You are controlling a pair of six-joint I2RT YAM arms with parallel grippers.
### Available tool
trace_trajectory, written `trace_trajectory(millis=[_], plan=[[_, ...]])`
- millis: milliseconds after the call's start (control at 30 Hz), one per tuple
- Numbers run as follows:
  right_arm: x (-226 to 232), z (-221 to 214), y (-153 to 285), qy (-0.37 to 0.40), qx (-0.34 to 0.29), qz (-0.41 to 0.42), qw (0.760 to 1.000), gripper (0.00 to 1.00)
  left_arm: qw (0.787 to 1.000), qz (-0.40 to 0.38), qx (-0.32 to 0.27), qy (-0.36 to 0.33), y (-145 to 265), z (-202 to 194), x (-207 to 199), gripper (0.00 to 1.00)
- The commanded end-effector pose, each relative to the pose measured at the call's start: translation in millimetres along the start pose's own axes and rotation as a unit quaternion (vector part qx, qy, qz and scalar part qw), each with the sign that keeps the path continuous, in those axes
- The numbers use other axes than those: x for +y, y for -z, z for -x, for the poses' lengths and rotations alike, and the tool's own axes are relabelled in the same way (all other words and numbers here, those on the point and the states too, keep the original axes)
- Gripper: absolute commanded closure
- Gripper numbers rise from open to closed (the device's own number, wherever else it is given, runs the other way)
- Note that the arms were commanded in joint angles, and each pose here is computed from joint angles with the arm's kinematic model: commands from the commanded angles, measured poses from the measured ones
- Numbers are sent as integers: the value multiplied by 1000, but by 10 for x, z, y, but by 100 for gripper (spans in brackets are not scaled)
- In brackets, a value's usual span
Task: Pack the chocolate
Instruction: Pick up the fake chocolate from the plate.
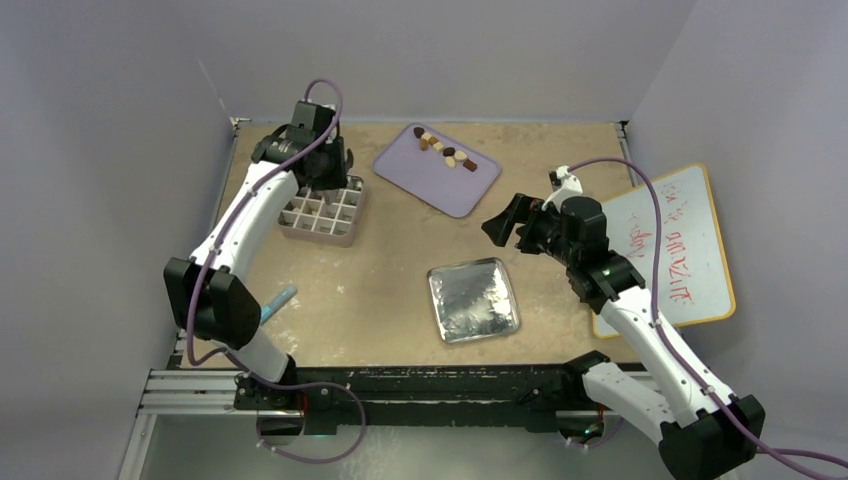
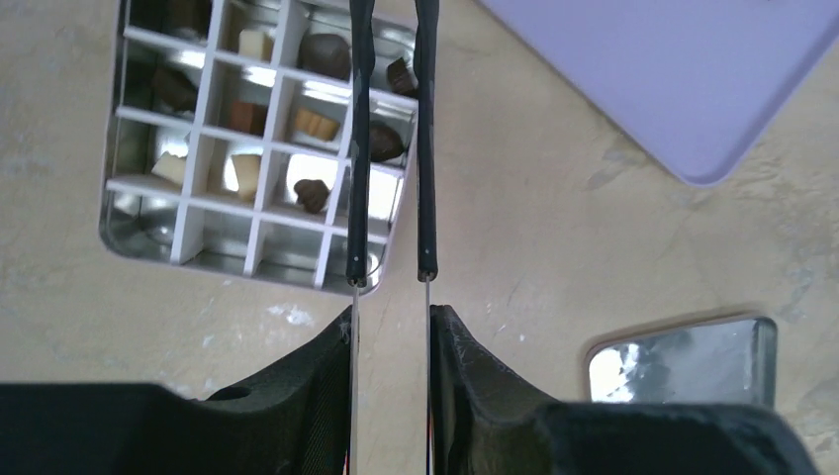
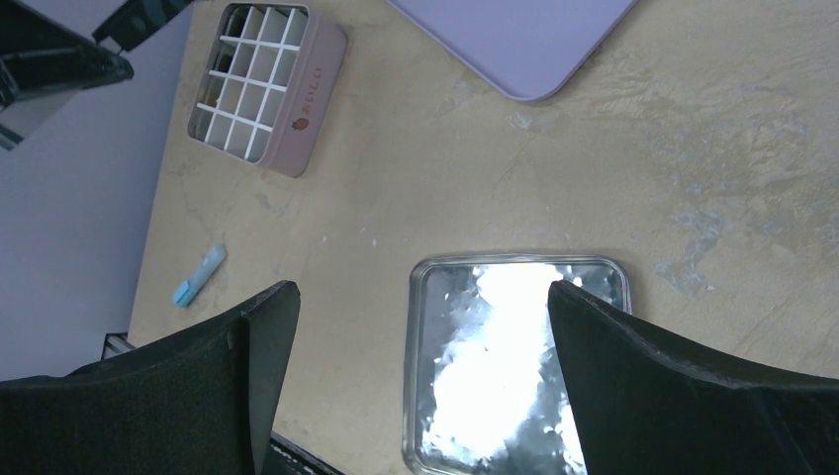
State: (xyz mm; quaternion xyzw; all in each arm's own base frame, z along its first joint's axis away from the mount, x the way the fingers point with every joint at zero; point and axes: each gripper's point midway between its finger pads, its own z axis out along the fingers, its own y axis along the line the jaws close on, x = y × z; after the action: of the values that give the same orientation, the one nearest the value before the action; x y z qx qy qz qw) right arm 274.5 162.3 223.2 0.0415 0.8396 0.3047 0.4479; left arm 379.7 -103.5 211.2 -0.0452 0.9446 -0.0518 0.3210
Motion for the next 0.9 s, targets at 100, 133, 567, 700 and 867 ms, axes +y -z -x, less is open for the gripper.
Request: trace_trajectory(millis=[100,133,567,700,867], plan=[[58,80,31,2,-20,12,1000,3,995,-79,-49,-30,-249,521,-566,73],[60,85,31,2,-22,12,1000,3,994,-95,-45,-32,-330,533,-667,73],[9,139,60,11,-30,-6,999,3,980,-161,-84,-77,-1354,782,-1585,71],[-2,174,73,16,-34,-13,999,3,982,-153,-82,-80,-1620,780,-1653,71],[2,190,78,19,-34,-15,999,3,982,-142,-95,-86,-1800,807,-1640,69]])
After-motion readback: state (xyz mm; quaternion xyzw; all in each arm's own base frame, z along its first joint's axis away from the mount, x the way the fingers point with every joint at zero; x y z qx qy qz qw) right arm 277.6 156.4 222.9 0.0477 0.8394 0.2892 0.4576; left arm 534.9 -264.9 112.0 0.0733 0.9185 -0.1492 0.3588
